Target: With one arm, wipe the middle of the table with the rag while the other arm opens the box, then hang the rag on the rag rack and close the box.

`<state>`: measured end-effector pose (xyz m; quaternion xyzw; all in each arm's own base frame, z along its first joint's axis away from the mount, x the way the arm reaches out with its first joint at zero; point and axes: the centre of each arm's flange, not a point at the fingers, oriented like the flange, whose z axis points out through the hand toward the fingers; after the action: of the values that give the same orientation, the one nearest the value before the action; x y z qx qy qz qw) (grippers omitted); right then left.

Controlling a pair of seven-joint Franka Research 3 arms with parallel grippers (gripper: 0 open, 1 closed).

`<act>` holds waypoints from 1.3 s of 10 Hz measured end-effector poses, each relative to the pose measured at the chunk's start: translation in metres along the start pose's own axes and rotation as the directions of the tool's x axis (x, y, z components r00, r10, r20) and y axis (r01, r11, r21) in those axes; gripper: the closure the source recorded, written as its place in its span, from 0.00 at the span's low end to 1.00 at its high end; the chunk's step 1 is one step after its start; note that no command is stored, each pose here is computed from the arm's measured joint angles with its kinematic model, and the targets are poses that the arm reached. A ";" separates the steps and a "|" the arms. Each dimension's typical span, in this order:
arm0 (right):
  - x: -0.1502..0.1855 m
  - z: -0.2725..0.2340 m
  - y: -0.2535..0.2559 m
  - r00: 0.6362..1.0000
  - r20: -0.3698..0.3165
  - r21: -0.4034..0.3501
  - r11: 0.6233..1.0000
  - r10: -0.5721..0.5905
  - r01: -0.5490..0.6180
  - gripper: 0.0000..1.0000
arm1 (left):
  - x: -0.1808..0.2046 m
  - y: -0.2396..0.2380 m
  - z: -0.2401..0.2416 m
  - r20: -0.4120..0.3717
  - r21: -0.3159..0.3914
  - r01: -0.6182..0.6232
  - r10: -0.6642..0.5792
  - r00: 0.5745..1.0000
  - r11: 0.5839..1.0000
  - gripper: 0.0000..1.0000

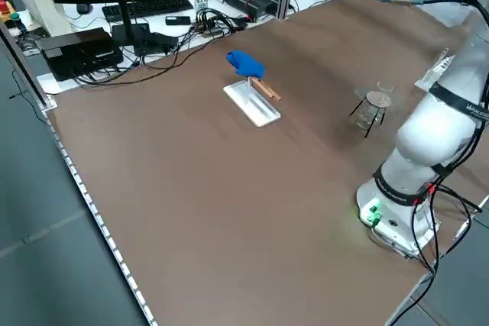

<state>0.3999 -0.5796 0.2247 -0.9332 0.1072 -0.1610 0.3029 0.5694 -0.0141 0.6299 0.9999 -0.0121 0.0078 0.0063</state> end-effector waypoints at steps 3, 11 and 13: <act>0.039 -0.016 -0.041 0.999 0.029 0.054 0.998 -0.026 0.024 0.96 | 0.000 0.000 0.000 -0.001 0.000 0.000 0.000 1.000 1.000 0.01; 0.121 0.079 -0.150 0.972 0.143 0.088 0.981 -0.185 0.174 0.94 | 0.000 0.000 0.000 -0.001 0.000 0.000 0.000 1.000 1.000 0.01; 0.122 0.087 -0.140 0.974 0.135 0.047 0.983 -0.181 0.176 0.93 | 0.000 0.000 0.000 -0.001 0.000 0.000 0.000 1.000 1.000 0.01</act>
<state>0.5586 -0.4587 0.2711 -0.9425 -0.0011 -0.1243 0.3101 0.5697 -0.0140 0.6297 0.9999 -0.0120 0.0083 0.0062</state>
